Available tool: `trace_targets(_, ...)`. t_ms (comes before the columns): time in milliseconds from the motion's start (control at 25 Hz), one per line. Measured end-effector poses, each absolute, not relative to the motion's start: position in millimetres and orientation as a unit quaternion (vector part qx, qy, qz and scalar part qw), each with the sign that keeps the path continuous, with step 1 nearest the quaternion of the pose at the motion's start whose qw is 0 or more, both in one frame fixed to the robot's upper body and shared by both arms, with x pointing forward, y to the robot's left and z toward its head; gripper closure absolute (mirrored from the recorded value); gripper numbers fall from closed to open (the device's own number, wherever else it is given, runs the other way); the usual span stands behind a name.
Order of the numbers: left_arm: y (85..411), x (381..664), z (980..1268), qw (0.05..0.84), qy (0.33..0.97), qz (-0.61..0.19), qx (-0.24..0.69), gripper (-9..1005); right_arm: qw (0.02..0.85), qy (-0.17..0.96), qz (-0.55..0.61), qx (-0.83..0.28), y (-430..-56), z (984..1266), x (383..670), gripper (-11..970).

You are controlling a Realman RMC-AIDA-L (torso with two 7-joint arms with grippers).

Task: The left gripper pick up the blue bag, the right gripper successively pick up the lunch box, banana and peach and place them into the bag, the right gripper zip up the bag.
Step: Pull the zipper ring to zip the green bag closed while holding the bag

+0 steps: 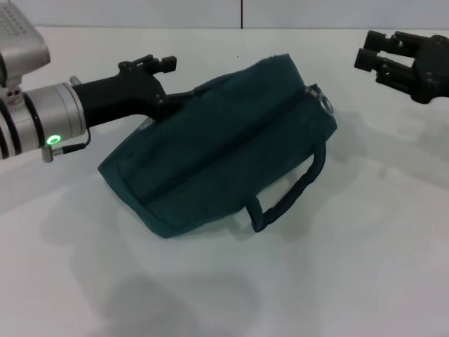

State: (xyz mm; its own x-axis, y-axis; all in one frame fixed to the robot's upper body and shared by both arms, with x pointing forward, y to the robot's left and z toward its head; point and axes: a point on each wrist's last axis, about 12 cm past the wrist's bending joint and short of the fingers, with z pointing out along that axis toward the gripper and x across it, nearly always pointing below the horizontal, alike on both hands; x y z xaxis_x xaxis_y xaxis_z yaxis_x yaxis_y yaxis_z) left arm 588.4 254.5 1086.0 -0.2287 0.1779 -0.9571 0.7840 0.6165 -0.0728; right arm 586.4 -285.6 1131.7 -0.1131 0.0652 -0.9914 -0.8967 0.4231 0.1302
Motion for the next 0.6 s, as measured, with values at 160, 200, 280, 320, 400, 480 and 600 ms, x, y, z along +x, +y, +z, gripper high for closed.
trace_targets(160, 253, 591, 1087, 0.526, 0.729, -0.285, 0.332, 112, 0.549, 0.623, 0.416, -0.37, -276, 1125, 583, 541)
trace_targets(200, 252, 592, 1087, 0.526, 0.728, -0.285, 0.334, 112, 0.541, 0.623, 0.417, -0.382, -269, 1123, 583, 541)
trace_targets(280, 251, 593, 1088, 0.527, 0.727, -0.284, 0.336, 112, 0.531, 0.62, 0.417, -0.4, -253, 1119, 584, 542)
trace_targets(320, 250, 594, 1089, 0.529, 0.726, -0.285, 0.336, 112, 0.527, 0.618, 0.417, -0.408, -245, 1118, 584, 542)
trace_targets(400, 250, 594, 1089, 0.532, 0.724, -0.284, 0.335, 112, 0.522, 0.617, 0.412, -0.421, -229, 1115, 586, 545)
trace_targets(480, 250, 594, 1091, 0.539, 0.72, -0.287, 0.33, 112, 0.522, 0.618, 0.402, -0.428, -213, 1112, 589, 548)
trace_targets(600, 249, 593, 1099, 0.557, 0.702, -0.311, 0.318, 112, 0.53, 0.619, 0.387, -0.431, -199, 1109, 591, 550)
